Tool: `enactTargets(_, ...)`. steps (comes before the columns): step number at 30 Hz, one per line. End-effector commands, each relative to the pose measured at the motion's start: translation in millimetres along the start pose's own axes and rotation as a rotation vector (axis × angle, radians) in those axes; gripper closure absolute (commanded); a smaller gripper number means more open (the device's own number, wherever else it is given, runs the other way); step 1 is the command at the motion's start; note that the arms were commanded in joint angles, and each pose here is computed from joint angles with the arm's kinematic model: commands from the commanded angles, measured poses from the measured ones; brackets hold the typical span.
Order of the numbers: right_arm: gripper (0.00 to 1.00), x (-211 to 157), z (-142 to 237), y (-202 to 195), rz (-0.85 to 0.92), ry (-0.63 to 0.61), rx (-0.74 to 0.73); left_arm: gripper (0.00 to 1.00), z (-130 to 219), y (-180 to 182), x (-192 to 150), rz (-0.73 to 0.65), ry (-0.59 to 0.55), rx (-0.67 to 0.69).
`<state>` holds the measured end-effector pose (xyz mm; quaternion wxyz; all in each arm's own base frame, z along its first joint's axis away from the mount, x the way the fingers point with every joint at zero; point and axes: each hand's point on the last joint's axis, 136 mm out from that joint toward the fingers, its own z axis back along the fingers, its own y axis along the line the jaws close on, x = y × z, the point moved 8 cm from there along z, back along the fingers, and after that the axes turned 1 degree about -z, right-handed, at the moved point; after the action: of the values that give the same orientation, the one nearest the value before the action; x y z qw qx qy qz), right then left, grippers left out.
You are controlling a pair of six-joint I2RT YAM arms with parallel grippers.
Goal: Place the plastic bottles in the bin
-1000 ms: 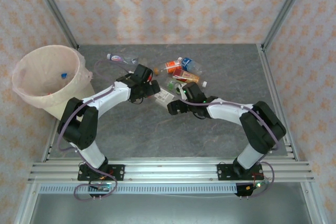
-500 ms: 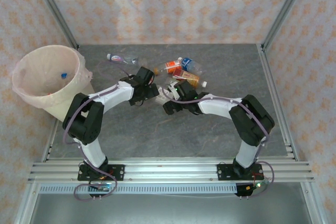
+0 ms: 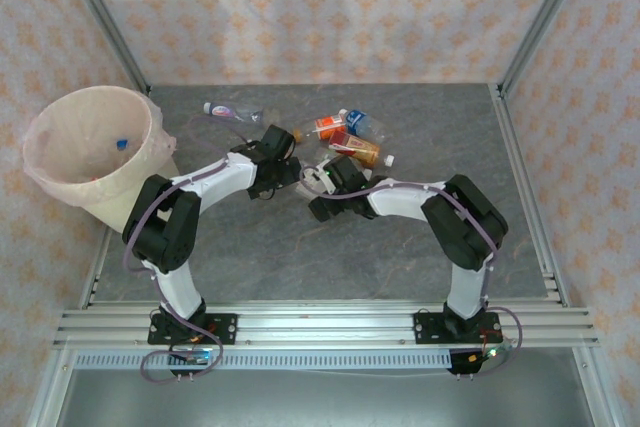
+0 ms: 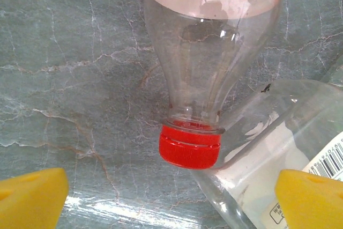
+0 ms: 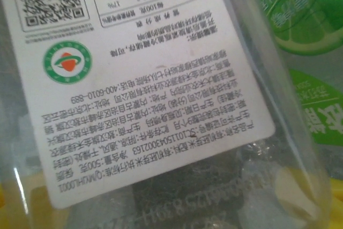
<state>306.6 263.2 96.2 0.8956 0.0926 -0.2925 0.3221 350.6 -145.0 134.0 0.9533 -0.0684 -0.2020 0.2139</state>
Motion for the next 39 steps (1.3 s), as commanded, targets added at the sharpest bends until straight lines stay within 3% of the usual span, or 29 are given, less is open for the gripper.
enactTargets(1, 0.12, 0, -5, -5, -0.015, -0.023, -0.085, 0.0, 15, 3, 4, -0.004, -0.006, 0.007)
enactTargets(5, 0.26, 0, 7, -8, -0.025, -0.097, -0.115, 0.0, 41, 0, 11, -0.004, -0.052, -0.044)
enactTargets(10, 0.32, 4, 29, -7, -0.036, -0.193, -0.094, 0.0, 80, -8, 20, -0.013, -0.103, -0.159)
enactTargets(18, 0.33, 14, 84, -2, -0.124, -0.407, 0.003, 0.0, 149, -42, 24, -0.091, -0.174, -0.639)
enactTargets(24, 0.34, 26, 125, -2, -0.229, -0.576, 0.065, 0.0, 171, -33, 25, -0.077, -0.267, -0.635)
enactTargets(28, 0.33, 39, 146, 2, -0.275, -0.663, 0.149, 0.0, 172, -38, 20, -0.1, -0.229, -0.708)
enactTargets(32, 0.33, 49, 159, 10, -0.287, -0.697, 0.257, 0.0, 180, -55, 9, -0.179, -0.201, -0.819)
enactTargets(39, 0.33, 58, 173, 20, -0.269, -0.742, 0.374, 0.0, 182, -61, 5, -0.174, -0.266, -0.763)
